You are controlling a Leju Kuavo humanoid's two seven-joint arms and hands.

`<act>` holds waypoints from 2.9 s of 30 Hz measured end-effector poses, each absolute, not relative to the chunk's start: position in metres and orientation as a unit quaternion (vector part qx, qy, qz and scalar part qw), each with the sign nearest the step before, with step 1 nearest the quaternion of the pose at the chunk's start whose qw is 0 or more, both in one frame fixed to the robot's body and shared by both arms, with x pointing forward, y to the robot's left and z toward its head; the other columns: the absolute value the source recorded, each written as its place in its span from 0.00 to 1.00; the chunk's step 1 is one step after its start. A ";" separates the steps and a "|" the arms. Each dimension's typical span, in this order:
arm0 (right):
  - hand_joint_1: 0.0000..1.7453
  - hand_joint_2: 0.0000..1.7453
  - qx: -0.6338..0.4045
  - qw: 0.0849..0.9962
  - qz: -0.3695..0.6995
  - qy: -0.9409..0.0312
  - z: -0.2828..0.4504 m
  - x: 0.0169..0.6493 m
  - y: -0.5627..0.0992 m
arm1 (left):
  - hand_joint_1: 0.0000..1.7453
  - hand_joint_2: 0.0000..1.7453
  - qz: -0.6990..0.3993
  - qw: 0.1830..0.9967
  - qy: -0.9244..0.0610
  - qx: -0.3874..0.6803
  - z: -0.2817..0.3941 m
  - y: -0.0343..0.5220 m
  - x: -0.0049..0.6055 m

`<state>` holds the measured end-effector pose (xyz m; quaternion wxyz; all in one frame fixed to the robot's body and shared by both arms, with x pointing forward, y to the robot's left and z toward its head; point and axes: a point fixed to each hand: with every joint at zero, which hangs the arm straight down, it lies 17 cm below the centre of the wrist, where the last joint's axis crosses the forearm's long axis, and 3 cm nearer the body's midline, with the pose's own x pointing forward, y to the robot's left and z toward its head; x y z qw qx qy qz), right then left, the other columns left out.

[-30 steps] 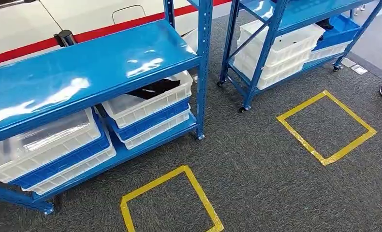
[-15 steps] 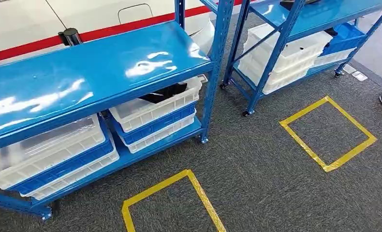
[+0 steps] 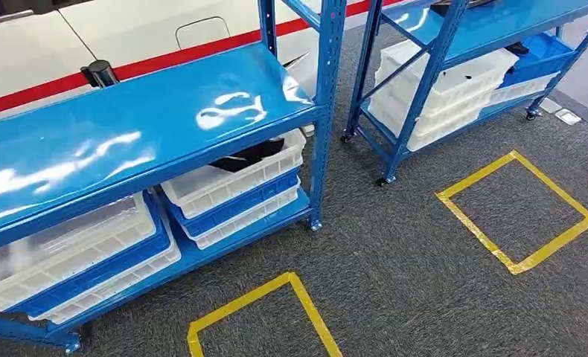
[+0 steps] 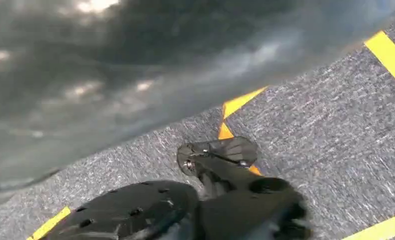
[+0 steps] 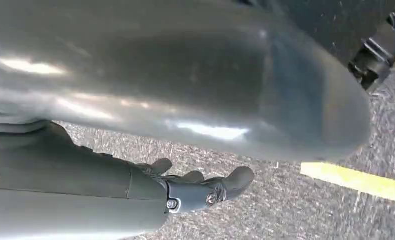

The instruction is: Take the parts from the cabinet and place them on the table.

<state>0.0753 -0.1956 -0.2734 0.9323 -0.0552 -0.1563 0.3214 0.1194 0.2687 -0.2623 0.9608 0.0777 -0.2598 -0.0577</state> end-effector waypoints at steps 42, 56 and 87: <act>0.00 0.00 -0.052 0.934 0.318 -0.152 -0.273 0.073 -0.193 | 0.00 0.00 -0.064 0.960 -0.252 0.102 -0.263 0.277 0.119; 0.00 0.00 -0.053 0.932 0.323 -0.158 -0.273 0.077 -0.192 | 0.00 0.00 -0.069 0.959 -0.253 0.113 -0.263 0.280 0.120; 0.00 0.00 -0.053 0.931 0.325 -0.157 -0.273 0.076 -0.193 | 0.00 0.00 -0.073 0.955 -0.261 0.117 -0.261 0.281 0.127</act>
